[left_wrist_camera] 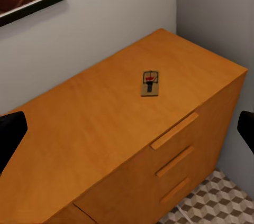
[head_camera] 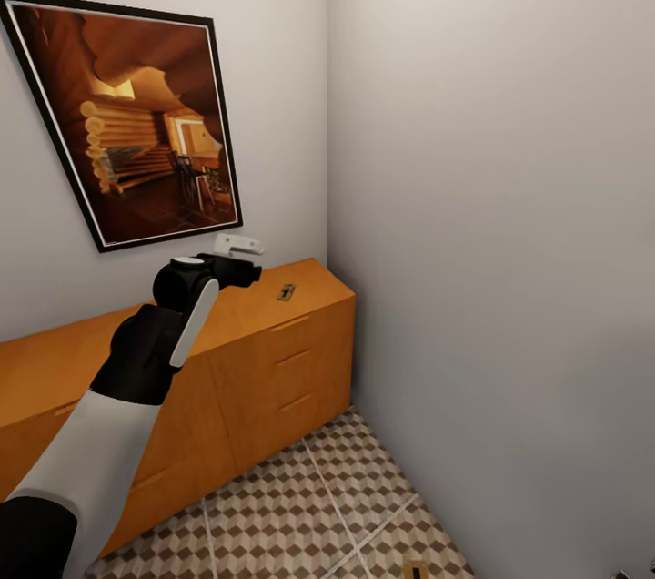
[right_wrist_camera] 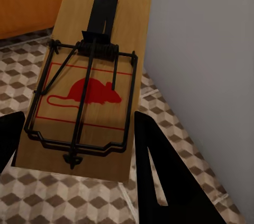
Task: Take the four mousetraps from the cabinet in the bathroom and place them on the bathroom floor. Make sure all four end up on the same floor surface, and ensure that at least two of them are either under or directly next to the same bathroom sink.
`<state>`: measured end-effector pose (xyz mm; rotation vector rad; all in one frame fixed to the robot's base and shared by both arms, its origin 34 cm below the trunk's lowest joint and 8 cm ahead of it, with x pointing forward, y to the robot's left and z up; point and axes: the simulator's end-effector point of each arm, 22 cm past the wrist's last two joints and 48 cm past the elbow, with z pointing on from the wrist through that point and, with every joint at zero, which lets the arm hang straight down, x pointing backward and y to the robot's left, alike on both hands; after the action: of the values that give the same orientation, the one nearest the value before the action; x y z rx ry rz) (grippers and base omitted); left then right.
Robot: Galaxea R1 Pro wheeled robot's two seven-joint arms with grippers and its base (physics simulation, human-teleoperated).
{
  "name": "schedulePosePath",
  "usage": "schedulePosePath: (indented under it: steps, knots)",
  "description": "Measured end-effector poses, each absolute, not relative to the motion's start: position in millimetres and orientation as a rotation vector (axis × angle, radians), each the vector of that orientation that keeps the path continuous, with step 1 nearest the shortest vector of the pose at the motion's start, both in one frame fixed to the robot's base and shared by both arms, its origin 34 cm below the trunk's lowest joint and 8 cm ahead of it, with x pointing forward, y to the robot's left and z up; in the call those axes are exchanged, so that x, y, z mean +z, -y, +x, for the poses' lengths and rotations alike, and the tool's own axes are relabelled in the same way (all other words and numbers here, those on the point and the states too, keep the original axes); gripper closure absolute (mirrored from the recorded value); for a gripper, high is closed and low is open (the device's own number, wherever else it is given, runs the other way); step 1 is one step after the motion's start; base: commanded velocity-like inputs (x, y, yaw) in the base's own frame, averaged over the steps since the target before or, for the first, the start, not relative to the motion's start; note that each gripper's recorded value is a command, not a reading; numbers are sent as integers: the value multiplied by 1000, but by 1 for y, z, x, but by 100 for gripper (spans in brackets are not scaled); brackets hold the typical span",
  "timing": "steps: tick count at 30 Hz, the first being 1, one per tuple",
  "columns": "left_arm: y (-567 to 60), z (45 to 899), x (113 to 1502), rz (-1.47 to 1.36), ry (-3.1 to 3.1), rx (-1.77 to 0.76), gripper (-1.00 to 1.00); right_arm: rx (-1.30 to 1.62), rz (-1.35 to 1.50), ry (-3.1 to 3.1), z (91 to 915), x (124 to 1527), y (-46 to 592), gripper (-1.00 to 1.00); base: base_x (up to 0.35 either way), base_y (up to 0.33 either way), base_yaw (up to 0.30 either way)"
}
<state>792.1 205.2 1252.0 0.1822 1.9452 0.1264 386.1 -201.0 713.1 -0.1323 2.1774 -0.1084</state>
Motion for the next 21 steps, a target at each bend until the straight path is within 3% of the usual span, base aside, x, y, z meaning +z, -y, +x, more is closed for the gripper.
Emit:
schedulePosePath:
  steps: [14, 21]
  knots:
    - [-207, 793, 1234, 188, -1987, 135, -100, -109, -132, -2176, 386, 713, 201, 100, 213, 0, 0]
    - [-208, 794, 1220, 189, -2014, 139, -100, -109, -133, -2178, 386, 713, 201, 100, 113, 0, 0]
